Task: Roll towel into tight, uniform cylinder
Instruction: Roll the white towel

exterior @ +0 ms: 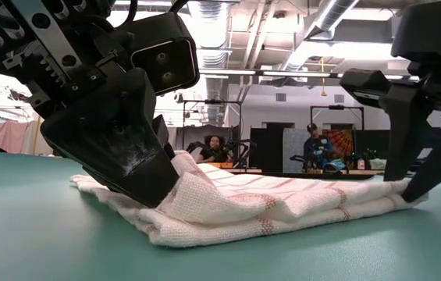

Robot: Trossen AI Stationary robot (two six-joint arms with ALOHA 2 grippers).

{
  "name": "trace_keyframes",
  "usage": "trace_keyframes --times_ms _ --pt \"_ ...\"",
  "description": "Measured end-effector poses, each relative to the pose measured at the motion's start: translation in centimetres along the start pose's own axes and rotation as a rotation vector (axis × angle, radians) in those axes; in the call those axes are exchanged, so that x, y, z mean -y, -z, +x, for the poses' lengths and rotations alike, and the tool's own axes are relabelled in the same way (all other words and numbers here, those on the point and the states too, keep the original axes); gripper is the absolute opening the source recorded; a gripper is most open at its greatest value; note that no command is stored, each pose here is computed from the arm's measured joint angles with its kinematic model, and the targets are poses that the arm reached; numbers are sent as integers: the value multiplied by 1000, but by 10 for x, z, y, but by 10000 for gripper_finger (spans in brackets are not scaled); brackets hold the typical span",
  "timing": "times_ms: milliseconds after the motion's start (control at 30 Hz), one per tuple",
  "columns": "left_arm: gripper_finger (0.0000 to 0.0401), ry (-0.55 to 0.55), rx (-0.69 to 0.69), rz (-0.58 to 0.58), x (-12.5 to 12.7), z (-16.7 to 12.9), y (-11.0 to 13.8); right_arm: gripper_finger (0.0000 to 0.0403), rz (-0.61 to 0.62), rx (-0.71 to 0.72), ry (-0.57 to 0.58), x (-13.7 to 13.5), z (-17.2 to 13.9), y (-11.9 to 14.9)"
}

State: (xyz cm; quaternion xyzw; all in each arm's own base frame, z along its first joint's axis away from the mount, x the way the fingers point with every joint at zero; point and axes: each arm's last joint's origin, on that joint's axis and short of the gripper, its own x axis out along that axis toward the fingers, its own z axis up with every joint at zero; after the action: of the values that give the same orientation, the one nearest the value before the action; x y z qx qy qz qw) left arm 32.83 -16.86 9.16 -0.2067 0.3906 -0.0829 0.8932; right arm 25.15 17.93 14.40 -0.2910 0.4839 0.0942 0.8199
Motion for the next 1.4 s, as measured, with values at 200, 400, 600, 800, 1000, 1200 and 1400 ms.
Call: trace_keyframes --times_ms 200,400,600,800,1000,1200,1400 --pt "0 0 0 2 0 0 0 38 69 -28 4 3 1 3" --pt "0 0 0 3 0 0 0 14 184 -67 2 2 0 7" --pt "0 3 -2 11 0 0 0 15 239 -67 -1 -3 -2 7" --pt "0 3 -2 12 0 0 0 29 376 -93 21 -2 -2 10" --pt "0 2 -1 11 0 0 0 43 444 -125 37 2 -1 13" --pt "0 1 0 12 0 0 0 65 448 -123 31 0 -2 13" --pt "0 0 1 15 0 0 0 99 457 -119 30 -1 -3 13"
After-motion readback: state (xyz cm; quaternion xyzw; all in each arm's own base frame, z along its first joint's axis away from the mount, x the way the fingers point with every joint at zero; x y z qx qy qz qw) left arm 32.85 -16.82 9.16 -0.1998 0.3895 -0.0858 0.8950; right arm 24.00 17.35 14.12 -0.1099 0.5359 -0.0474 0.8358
